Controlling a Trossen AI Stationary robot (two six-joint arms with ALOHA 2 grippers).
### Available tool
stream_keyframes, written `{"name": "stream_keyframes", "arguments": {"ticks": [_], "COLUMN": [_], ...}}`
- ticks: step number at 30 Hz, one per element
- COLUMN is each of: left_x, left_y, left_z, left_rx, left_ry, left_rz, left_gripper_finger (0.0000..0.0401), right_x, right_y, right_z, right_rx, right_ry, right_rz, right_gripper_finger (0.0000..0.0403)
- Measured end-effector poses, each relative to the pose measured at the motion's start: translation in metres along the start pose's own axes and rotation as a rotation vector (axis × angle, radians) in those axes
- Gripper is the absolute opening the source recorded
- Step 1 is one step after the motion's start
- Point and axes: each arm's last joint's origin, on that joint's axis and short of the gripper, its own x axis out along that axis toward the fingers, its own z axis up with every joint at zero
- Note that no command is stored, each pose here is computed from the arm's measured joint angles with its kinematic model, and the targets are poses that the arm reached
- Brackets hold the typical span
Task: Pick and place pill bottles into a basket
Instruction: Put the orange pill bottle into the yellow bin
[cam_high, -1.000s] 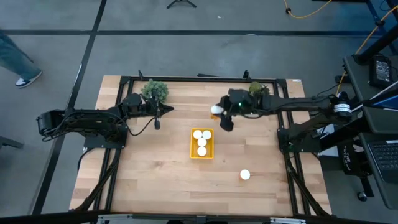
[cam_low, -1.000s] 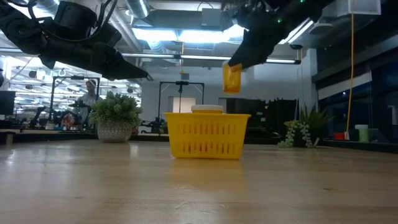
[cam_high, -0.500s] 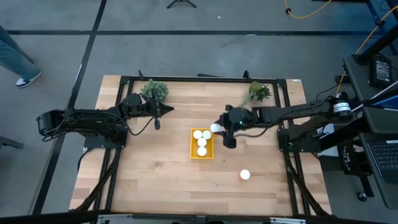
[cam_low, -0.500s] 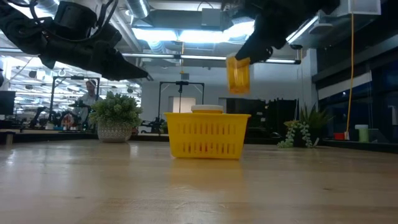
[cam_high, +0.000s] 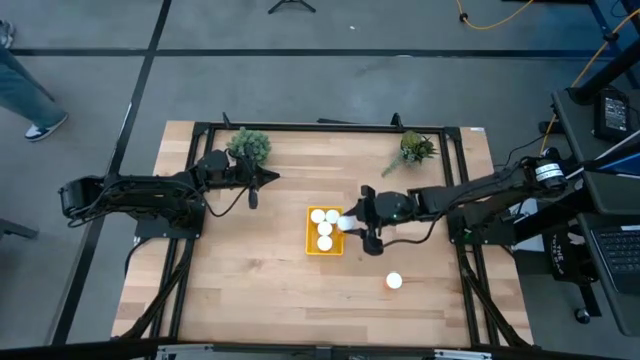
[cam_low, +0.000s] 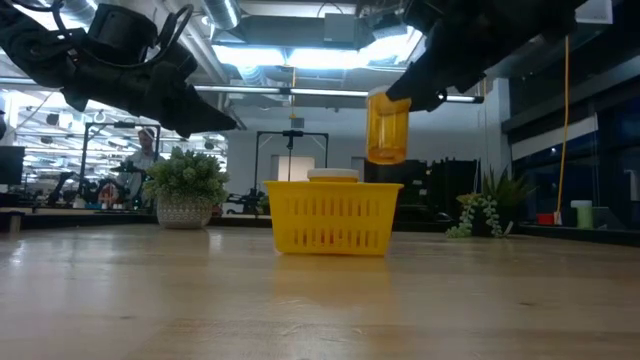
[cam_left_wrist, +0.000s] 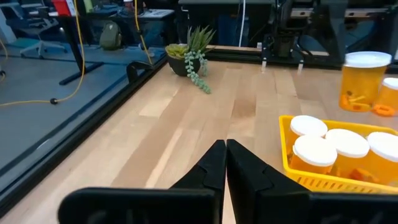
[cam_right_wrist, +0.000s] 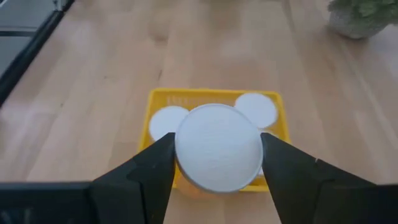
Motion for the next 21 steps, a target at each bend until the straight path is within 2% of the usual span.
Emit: {"name": "stream_keyframes", "arguments": {"ticks": [8, 21], "left_x": [0.000, 0.000], "left_y": [0.000, 0.000], "left_z": [0.000, 0.000], "left_rx": [0.001, 0.003], "left_ry": [0.000, -0.002], "left_rz": [0.000, 0.001], "left_gripper_finger": [0.0003, 0.0003], "right_x": [-0.001, 0.013], "right_y": [0.007, 0.006], "right_z": [0.000, -0.005], "right_rx": [0.037, 0.041], "right_ry": [-0.001, 0.008], "right_rz": [0.021, -0.010], "right_gripper_finger": [0.0219, 0.0219]}}
